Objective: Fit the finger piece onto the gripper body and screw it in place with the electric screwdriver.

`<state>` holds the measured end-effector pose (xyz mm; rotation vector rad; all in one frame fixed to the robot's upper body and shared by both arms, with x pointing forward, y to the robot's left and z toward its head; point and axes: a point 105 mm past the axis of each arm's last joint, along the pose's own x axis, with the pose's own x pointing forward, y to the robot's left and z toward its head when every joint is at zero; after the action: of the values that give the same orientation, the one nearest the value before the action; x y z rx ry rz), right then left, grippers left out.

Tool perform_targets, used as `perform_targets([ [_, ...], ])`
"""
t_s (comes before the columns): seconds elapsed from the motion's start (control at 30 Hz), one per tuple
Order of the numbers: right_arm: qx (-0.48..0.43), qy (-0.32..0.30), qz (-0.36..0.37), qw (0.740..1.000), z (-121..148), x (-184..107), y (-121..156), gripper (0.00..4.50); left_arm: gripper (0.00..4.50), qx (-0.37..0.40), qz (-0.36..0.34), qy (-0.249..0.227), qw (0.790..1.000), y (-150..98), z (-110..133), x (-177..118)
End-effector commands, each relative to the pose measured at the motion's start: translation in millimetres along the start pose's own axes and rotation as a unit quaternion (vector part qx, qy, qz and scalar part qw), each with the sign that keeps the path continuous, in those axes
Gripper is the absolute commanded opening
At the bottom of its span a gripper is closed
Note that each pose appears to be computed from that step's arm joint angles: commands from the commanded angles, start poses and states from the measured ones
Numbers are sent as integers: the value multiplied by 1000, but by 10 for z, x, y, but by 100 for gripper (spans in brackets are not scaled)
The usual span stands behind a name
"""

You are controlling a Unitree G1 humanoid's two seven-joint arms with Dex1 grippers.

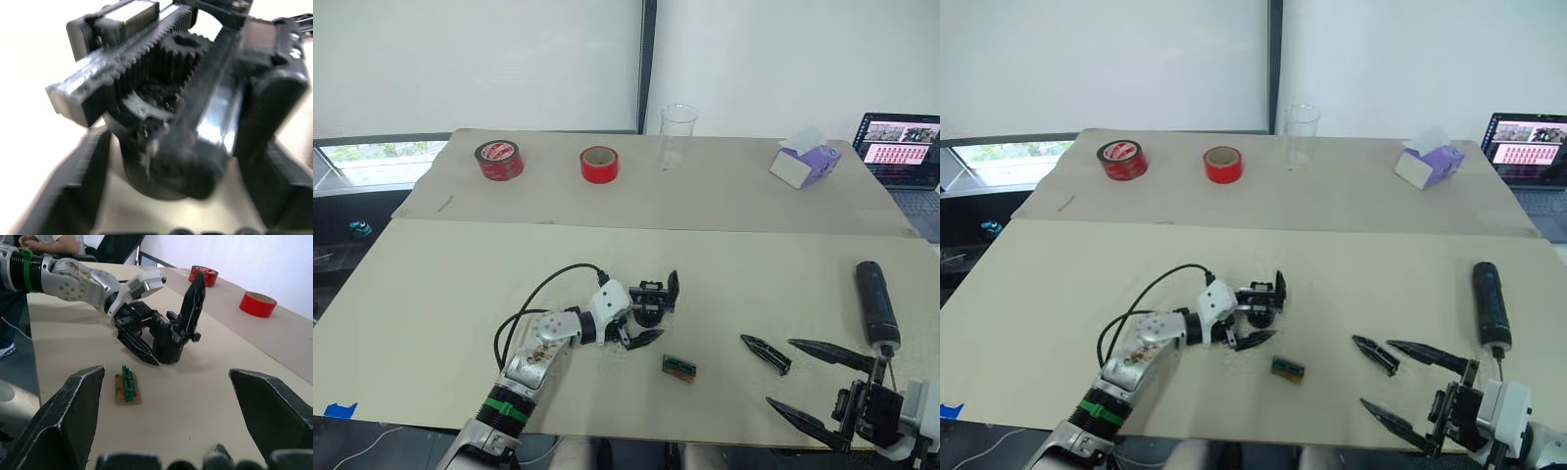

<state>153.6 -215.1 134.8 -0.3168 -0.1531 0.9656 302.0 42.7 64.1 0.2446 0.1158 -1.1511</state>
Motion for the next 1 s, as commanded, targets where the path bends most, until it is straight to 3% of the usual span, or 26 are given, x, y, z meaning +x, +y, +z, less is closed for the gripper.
perform_targets([
  [0.03,-16,-11,-2,1000,92,22,21,450,449,-13,-12,-2,1000,48,-14,-146],
  [0.27,-15,-7,-6,1000,89,17,15,450,449,-23,-88,1,996,227,13,-300],
  [0.57,-14,3,-6,1000,123,-5,-20,450,449,-11,-218,15,976,196,-16,-52],
  [0.8,-15,8,-11,1000,139,-29,-7,450,449,13,-205,-15,979,223,31,115],
  [0.9,-14,8,-12,1000,126,-25,11,450,365,20,-197,-27,980,211,23,41],
  [1.0,-14,6,-12,1000,110,-12,25,450,229,12,-157,-53,986,196,82,-6],
])
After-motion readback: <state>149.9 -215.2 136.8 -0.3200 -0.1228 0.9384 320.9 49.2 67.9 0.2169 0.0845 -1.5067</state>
